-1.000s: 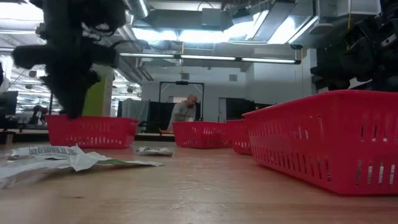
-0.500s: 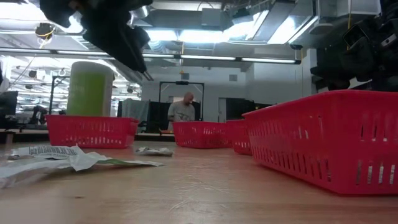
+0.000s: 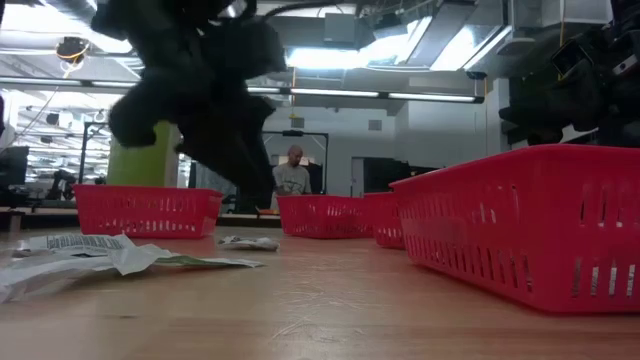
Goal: Pick & Place First Aid Supplies
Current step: Put the gray towelette pack into the red container
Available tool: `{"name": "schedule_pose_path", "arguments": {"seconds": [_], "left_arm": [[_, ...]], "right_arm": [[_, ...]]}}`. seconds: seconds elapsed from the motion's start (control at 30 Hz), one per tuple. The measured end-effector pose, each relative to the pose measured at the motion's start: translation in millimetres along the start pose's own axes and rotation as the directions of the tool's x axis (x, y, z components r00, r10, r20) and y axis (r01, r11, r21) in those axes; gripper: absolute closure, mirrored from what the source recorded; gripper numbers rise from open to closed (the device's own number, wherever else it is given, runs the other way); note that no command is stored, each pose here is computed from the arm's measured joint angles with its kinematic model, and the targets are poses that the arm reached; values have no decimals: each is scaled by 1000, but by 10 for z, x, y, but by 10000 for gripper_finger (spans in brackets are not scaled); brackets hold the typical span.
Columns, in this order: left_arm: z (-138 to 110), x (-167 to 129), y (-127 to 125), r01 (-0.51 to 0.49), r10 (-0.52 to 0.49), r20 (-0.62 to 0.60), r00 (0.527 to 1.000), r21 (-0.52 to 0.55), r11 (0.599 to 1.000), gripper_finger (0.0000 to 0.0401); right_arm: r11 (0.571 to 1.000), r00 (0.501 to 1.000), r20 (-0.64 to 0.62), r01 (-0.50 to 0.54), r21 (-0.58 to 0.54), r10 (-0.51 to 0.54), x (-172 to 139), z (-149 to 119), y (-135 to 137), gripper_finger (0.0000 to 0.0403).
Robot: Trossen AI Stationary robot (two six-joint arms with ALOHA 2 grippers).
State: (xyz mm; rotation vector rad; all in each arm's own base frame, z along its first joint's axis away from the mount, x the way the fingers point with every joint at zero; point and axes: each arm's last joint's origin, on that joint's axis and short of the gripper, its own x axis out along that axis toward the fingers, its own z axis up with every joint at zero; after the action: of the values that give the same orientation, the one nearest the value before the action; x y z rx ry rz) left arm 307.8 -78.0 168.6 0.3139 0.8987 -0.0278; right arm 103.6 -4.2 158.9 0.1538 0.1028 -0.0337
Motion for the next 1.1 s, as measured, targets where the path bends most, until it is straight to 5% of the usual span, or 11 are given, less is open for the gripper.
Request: {"name": "schedule_pose_path", "arguments": {"seconds": [0.57, 0.87, 1.1], "left_arm": [[-232, 459, -126, 25, -32, -156, 987, -45, 999, 308], [-244, 465, -137, 66, -71, -161, 984, -36, 997, 389], [-216, 429, -124, 59, -64, -141, 988, -45, 997, 400]], "right_arm": [[1000, 1000, 0, 0, 1, 0, 0, 0, 0, 276], [1000, 1000, 0, 0, 1, 0, 0, 0, 0, 276], [1000, 1000, 0, 0, 1, 0, 0, 0, 0, 276]]}}
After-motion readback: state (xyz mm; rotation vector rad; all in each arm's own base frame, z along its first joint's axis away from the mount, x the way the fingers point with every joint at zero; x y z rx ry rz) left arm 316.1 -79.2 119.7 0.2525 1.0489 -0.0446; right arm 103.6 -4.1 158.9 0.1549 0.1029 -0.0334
